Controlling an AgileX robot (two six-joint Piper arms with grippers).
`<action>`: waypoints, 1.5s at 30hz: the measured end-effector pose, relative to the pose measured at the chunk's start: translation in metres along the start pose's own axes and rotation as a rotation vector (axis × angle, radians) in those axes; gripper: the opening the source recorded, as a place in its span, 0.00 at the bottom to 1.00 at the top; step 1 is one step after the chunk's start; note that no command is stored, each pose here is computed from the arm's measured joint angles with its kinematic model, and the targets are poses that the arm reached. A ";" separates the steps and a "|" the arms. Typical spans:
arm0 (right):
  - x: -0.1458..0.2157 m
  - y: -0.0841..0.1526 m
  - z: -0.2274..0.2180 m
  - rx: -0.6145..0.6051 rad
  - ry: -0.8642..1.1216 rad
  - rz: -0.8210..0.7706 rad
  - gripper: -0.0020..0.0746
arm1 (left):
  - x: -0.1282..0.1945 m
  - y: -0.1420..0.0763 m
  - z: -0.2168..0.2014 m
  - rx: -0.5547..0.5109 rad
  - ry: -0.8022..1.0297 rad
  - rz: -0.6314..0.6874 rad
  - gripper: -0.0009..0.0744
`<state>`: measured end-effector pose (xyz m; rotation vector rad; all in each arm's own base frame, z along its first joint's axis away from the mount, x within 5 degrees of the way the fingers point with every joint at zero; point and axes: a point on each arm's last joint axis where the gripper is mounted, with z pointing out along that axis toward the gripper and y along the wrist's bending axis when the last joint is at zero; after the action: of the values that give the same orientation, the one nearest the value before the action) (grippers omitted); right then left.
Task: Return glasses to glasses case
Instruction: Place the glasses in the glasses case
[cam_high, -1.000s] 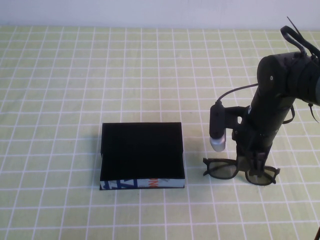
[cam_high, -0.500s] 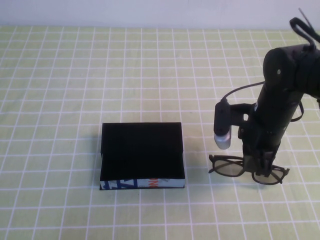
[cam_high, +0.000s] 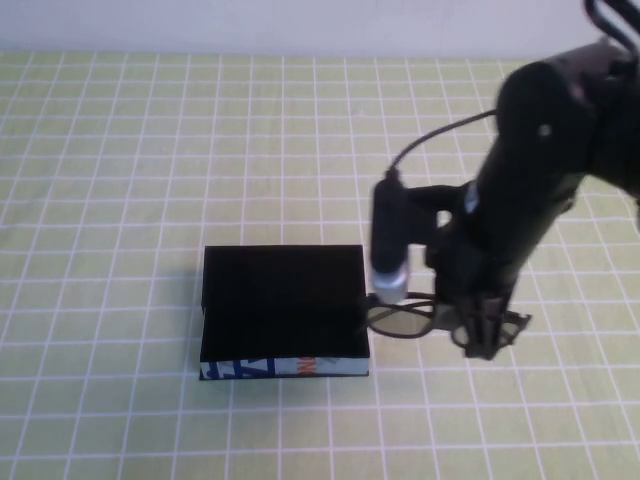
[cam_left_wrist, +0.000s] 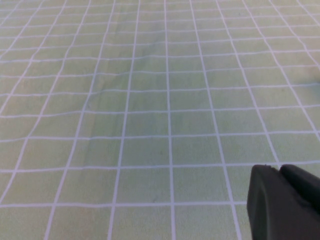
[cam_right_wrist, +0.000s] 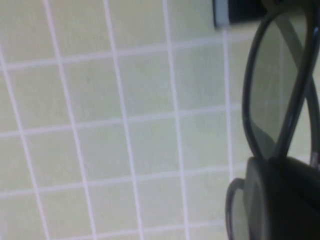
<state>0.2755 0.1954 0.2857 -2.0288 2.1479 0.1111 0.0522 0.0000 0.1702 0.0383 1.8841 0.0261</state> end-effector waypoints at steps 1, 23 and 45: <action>-0.010 0.004 0.000 0.006 -0.002 -0.022 0.03 | 0.000 0.000 0.000 0.000 0.000 0.000 0.01; -0.129 0.005 0.056 0.020 -0.009 -0.245 0.03 | 0.000 0.000 0.000 0.000 0.000 0.000 0.01; -0.138 -0.007 0.077 0.008 -0.003 -0.213 0.03 | 0.000 0.000 0.000 0.000 0.000 0.000 0.01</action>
<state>0.2956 0.3443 0.2360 -2.2347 1.9123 0.0750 0.0522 0.0000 0.1702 0.0383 1.8841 0.0261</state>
